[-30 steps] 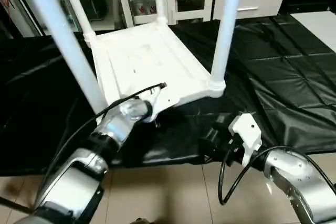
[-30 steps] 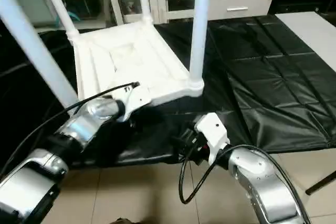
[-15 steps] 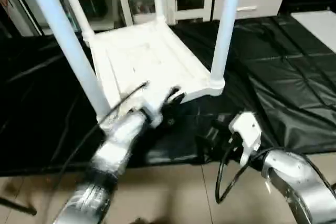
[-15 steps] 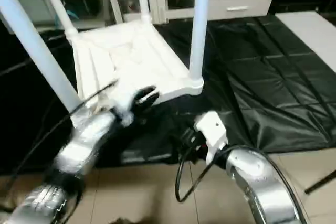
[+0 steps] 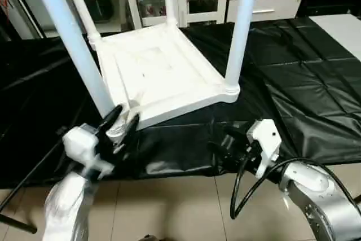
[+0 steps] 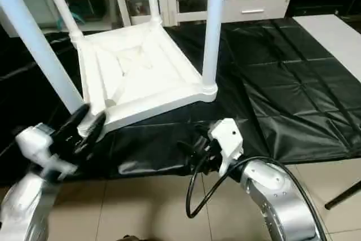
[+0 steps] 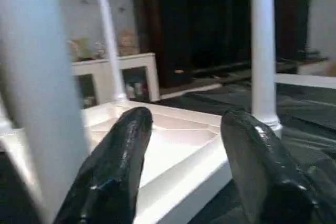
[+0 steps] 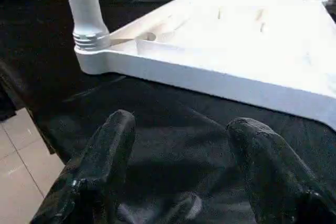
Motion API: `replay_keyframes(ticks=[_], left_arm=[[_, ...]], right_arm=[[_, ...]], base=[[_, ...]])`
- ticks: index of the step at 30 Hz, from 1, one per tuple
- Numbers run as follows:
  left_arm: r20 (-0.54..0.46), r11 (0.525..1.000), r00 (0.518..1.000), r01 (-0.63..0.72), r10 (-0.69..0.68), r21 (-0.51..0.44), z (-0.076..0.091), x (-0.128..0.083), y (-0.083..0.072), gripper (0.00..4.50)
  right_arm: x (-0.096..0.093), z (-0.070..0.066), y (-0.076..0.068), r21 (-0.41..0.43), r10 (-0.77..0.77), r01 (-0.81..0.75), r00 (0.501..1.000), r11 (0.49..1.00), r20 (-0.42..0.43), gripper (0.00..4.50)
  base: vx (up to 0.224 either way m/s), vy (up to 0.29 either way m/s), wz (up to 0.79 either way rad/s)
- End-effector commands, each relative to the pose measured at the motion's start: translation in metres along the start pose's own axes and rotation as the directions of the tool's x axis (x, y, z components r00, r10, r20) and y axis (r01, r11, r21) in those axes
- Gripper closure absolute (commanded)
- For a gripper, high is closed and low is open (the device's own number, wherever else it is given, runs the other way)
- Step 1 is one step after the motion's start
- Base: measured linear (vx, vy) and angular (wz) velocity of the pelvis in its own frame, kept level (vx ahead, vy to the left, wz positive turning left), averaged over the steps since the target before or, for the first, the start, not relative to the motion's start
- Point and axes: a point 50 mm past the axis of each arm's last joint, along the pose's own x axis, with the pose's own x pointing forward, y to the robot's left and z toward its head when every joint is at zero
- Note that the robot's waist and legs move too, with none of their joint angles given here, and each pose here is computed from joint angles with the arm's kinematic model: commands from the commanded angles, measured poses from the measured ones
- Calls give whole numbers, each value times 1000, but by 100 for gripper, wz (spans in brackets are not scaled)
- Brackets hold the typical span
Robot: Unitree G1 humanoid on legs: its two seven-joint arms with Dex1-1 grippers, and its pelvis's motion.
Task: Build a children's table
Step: Rotate leg to tighten, then rotate table base
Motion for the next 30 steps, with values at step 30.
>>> replay_keyframes(ticks=[30], left_arm=[[-131,942,981,97,-146,-320,-21,61,33,2]], right_arm=[[0,12,6,-43,125,-125,992,991,13,138]], base=[[0,0,0]])
